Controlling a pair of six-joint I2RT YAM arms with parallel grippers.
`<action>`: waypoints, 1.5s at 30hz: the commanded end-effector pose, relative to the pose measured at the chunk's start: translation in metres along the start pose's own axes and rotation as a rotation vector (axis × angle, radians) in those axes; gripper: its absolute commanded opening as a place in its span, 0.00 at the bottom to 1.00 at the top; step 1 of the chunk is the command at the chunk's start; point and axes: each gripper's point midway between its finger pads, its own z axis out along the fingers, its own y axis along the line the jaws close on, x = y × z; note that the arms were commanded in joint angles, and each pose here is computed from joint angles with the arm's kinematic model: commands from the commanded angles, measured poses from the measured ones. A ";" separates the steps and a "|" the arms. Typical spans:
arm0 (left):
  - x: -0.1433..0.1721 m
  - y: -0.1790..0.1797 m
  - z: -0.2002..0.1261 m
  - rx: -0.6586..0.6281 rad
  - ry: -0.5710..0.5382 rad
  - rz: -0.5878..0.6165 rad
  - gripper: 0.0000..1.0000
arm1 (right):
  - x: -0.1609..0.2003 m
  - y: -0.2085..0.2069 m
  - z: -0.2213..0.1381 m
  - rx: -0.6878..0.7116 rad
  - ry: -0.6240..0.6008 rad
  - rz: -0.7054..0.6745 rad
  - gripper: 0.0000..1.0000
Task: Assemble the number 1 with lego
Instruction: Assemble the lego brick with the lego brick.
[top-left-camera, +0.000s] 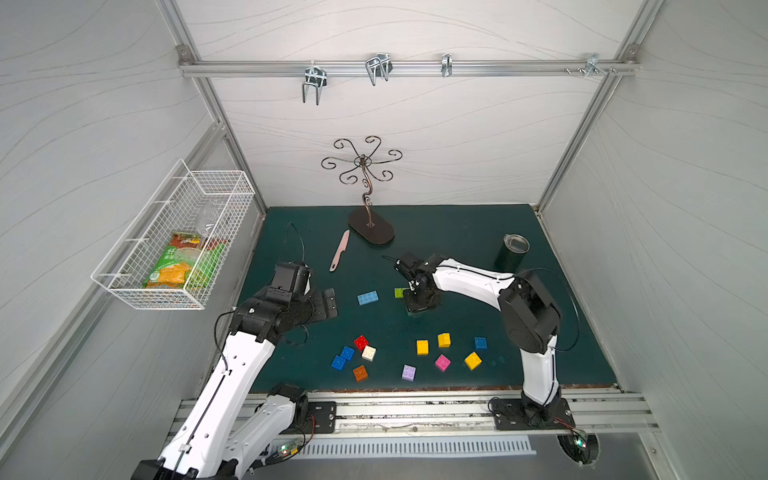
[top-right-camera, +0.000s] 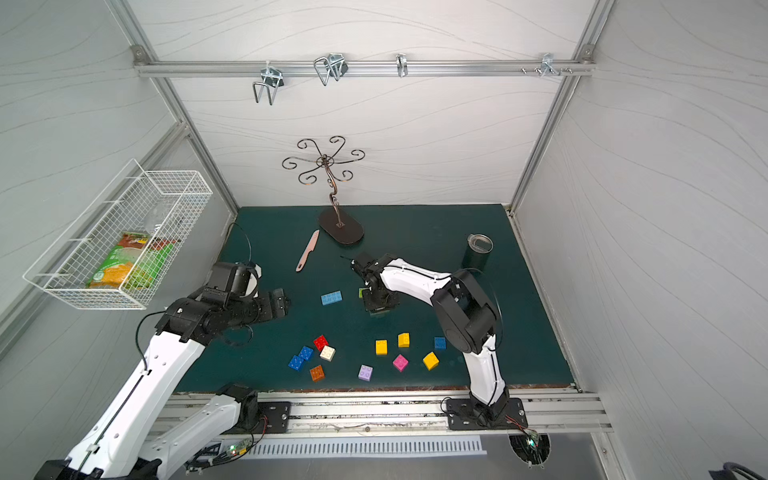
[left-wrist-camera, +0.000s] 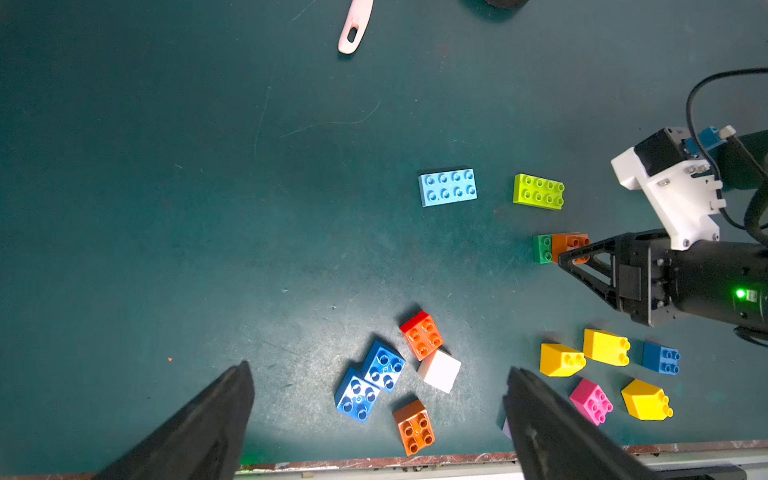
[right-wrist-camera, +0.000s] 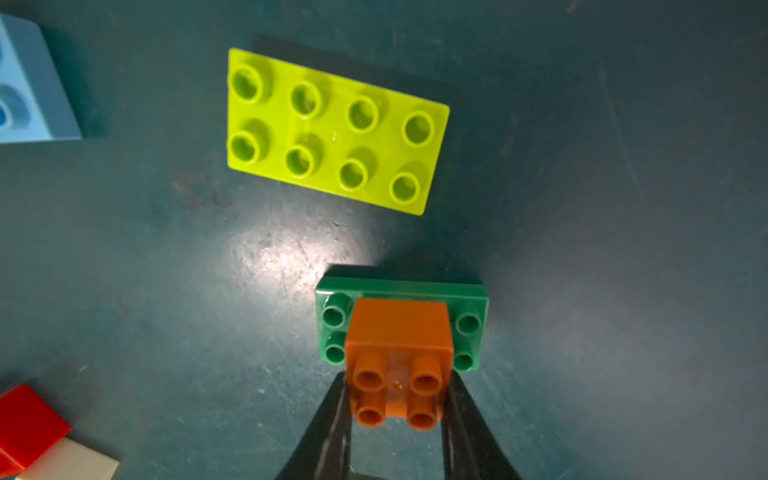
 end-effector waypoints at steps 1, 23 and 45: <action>-0.010 -0.004 -0.001 0.013 -0.039 0.003 1.00 | 0.005 -0.018 0.029 0.061 0.060 -0.002 0.05; -0.010 -0.004 0.000 0.010 -0.040 0.003 1.00 | 0.037 -0.031 0.086 0.122 0.188 0.061 0.01; -0.010 -0.004 -0.003 0.014 -0.048 0.003 1.00 | 0.017 -0.015 0.012 0.052 0.119 0.161 0.39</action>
